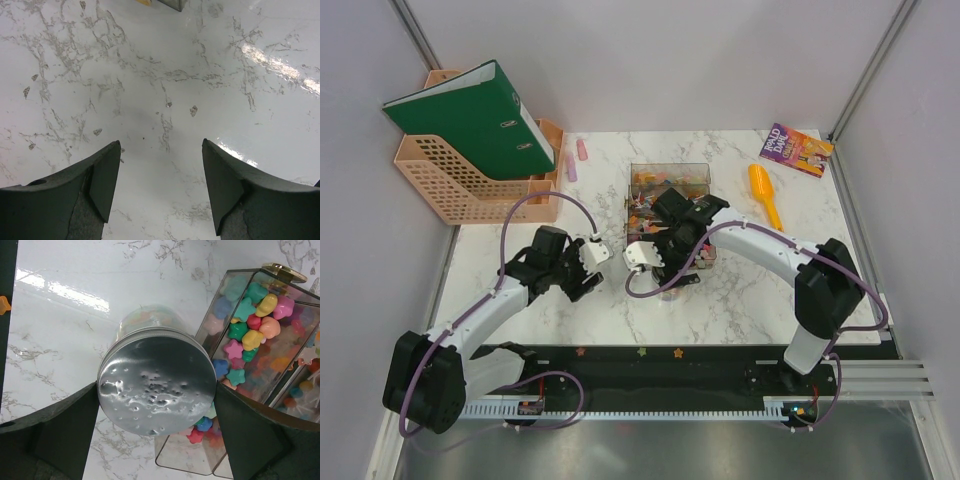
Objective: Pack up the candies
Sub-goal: Close the bottle lid on the packing bottle.
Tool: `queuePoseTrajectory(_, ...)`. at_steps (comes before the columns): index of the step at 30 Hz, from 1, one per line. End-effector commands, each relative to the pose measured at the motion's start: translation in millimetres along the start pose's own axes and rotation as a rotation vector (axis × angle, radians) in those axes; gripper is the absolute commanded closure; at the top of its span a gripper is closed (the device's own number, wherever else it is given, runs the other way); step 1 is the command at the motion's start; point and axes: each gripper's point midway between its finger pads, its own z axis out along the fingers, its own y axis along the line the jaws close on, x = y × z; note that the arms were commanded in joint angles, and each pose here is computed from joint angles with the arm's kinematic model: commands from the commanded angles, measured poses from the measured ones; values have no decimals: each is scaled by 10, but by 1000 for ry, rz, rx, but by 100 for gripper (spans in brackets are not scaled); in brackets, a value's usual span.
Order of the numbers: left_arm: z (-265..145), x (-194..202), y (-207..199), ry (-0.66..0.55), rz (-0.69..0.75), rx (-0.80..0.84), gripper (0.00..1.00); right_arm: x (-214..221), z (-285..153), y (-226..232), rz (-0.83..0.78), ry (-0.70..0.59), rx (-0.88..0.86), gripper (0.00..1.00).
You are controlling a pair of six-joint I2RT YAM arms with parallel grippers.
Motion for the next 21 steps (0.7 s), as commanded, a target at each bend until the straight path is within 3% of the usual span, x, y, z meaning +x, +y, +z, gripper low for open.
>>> queuePoseTrajectory(1, -30, -118, 93, -34, 5, -30, 27, -56, -157, -15, 22, -29, 47, 2)
queuePoseTrajectory(6, -93, -262, 140, -76, 3, -43, 27, 27, -140, 78, 42, -11, 38, 2)
queuePoseTrajectory(10, -287, -804, 128, -226, -49, 26, 39, 104, -81, 135, 50, 8, 24, 2)
queuePoseTrajectory(12, -369, -1103, 77, -301, -122, 99, 62, 127, -81, 145, 55, 3, 27, 2)
queuePoseTrajectory(14, -422, -1294, 37, -342, -174, 157, 98, 158, -61, 150, 60, -4, 35, 2)
queuePoseTrajectory(21, -345, -1548, -395, -442, -284, 510, 98, 170, -33, 170, 135, -64, 53, 2)
